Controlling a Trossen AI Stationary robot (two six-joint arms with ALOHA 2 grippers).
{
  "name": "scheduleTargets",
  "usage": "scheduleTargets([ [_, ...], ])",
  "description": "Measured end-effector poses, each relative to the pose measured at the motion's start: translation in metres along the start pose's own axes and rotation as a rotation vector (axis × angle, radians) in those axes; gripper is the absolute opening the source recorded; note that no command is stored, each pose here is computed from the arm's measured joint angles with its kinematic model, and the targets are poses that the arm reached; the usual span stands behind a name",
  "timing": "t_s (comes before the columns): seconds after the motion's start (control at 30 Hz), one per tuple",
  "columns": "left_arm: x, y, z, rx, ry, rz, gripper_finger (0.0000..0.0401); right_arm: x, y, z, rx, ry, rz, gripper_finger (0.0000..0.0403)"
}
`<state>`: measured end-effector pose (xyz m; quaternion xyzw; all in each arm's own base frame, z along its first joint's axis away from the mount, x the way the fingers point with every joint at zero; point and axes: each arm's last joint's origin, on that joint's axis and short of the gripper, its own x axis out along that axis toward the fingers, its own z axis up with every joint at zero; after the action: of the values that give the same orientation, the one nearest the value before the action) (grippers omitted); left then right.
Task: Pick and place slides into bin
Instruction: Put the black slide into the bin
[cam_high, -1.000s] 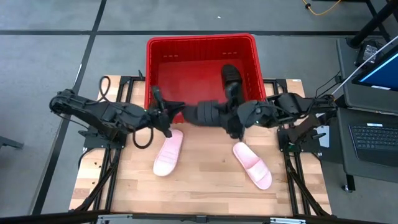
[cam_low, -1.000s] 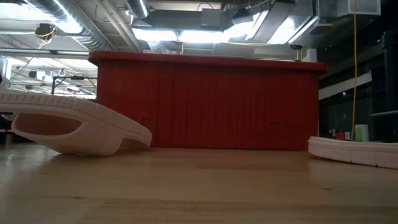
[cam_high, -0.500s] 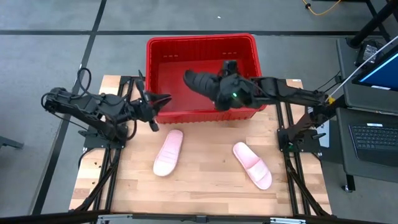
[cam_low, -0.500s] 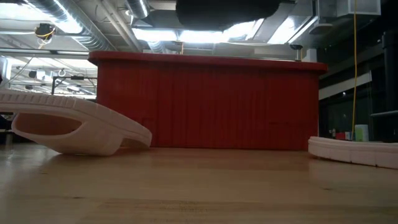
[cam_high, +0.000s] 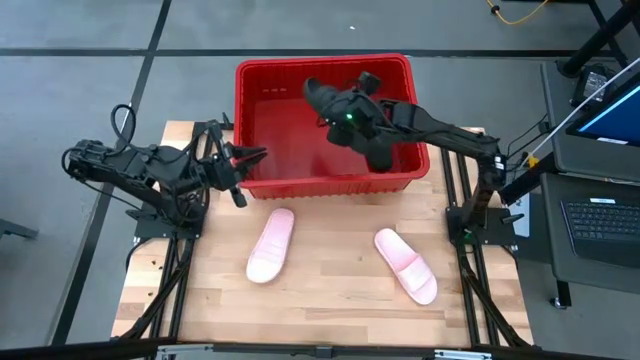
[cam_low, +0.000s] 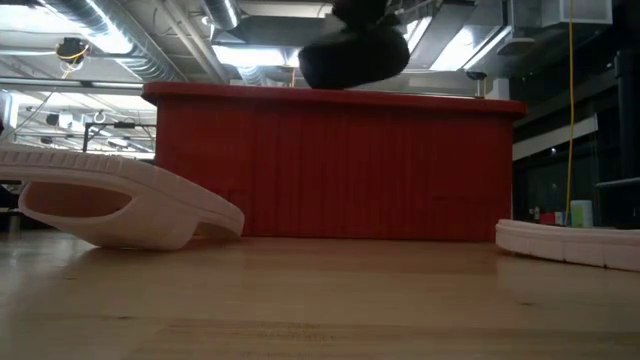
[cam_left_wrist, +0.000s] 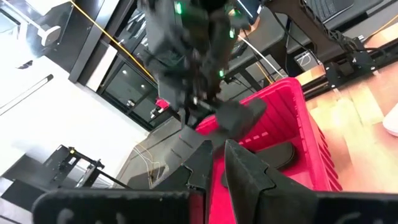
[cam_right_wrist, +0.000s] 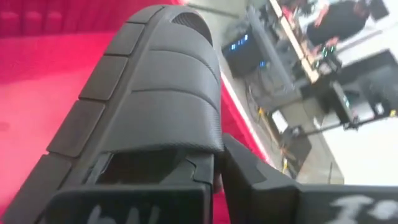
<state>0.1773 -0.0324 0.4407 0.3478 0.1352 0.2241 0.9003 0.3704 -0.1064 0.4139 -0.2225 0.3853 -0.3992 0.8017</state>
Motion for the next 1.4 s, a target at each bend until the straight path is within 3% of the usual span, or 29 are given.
scheduleTargets([
  [0.2,0.001,0.001,-0.001,-0.027,0.004,0.006,0.0037,0.045,0.007,-0.01,0.046,0.113,-0.022,0.0017],
  [0.4,0.001,0.001,-0.001,-0.058,0.005,0.006,0.0031,0.084,0.018,-0.022,0.016,0.214,-0.03,0.0017],
  [0.53,0.001,0.001,-0.001,-0.088,0.005,0.006,0.0031,0.104,0.024,-0.03,0.076,0.259,-0.046,0.0017],
  [0.83,0.001,0.0,-0.001,-0.08,0.006,0.005,0.0027,0.132,0.04,-0.04,0.093,0.318,-0.053,0.0017],
  [1.23,0.001,0.0,-0.001,-0.075,0.008,0.004,0.0024,0.17,0.078,-0.061,-0.032,0.44,-0.113,0.0017],
  [1.4,0.001,0.0,-0.001,-0.075,0.008,0.004,0.0024,0.178,0.08,-0.07,-0.038,0.49,-0.129,0.0017],
])
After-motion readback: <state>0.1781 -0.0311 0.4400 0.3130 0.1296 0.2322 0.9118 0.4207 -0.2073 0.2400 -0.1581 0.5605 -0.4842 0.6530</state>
